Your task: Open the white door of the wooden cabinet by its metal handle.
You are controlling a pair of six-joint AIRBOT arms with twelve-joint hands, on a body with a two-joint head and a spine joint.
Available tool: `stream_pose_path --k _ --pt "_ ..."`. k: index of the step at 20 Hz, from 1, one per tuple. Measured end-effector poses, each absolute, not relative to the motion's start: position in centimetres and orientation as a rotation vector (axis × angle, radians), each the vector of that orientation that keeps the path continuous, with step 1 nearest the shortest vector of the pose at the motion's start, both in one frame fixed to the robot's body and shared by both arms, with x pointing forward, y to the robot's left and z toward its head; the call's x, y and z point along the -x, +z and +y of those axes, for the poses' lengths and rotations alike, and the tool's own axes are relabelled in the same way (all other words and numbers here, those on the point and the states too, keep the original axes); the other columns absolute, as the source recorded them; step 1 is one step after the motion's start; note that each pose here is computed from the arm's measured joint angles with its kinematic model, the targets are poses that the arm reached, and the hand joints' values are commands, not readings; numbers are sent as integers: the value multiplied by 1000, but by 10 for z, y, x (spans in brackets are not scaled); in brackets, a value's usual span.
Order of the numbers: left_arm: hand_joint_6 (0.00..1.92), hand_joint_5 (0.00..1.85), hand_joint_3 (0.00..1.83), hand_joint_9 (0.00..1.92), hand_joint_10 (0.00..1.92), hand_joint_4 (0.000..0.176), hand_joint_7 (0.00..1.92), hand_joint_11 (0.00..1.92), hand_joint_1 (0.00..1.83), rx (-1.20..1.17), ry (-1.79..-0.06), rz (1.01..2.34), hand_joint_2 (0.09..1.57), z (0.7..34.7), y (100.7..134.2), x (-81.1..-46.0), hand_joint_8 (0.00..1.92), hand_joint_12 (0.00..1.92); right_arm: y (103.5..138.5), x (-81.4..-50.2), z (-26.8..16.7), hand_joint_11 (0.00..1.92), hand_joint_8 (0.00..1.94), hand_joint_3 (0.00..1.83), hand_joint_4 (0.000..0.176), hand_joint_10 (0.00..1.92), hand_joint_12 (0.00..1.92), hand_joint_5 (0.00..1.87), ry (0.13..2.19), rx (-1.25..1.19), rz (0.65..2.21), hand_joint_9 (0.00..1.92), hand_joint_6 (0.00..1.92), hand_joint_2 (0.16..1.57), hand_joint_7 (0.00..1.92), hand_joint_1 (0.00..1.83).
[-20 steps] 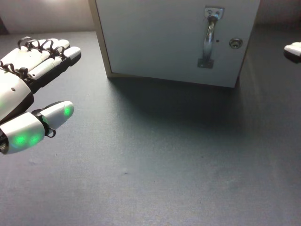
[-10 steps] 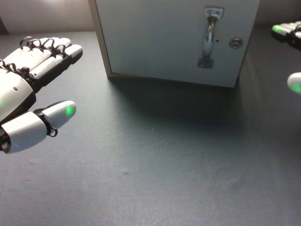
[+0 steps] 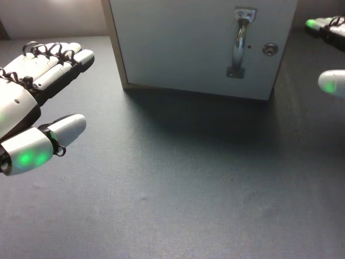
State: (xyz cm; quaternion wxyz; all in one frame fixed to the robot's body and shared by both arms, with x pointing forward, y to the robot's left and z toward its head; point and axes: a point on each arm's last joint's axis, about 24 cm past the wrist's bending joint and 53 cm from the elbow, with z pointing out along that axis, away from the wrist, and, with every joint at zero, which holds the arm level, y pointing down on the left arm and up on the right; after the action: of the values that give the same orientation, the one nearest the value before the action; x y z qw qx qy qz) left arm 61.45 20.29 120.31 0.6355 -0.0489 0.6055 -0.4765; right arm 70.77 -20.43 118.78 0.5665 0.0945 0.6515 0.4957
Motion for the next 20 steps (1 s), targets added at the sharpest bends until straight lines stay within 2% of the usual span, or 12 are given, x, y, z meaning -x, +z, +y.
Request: stream_pose_path --k 8,13,20 --pt "0 51 75 0 0 0 0 0 0 112 -1091 1393 1571 202 1201 -615 0 153 1187 -714 -188 0 0 4 0 0 0 0 1159 -179 1555 0 0 1331 0 0" --pt "1 38 47 0 0 0 0 0 0 114 -1100 1393 1569 201 1202 -614 0 113 1190 -717 -187 0 0 2 0 0 0 0 1148 -165 1557 0 0 1333 0 0" --pt "5 50 65 0 0 0 0 0 0 118 -1106 1395 1571 200 1200 -614 0 160 1198 -718 -182 0 0 0 0 0 0 0 1162 -152 1540 0 0 1318 0 0"
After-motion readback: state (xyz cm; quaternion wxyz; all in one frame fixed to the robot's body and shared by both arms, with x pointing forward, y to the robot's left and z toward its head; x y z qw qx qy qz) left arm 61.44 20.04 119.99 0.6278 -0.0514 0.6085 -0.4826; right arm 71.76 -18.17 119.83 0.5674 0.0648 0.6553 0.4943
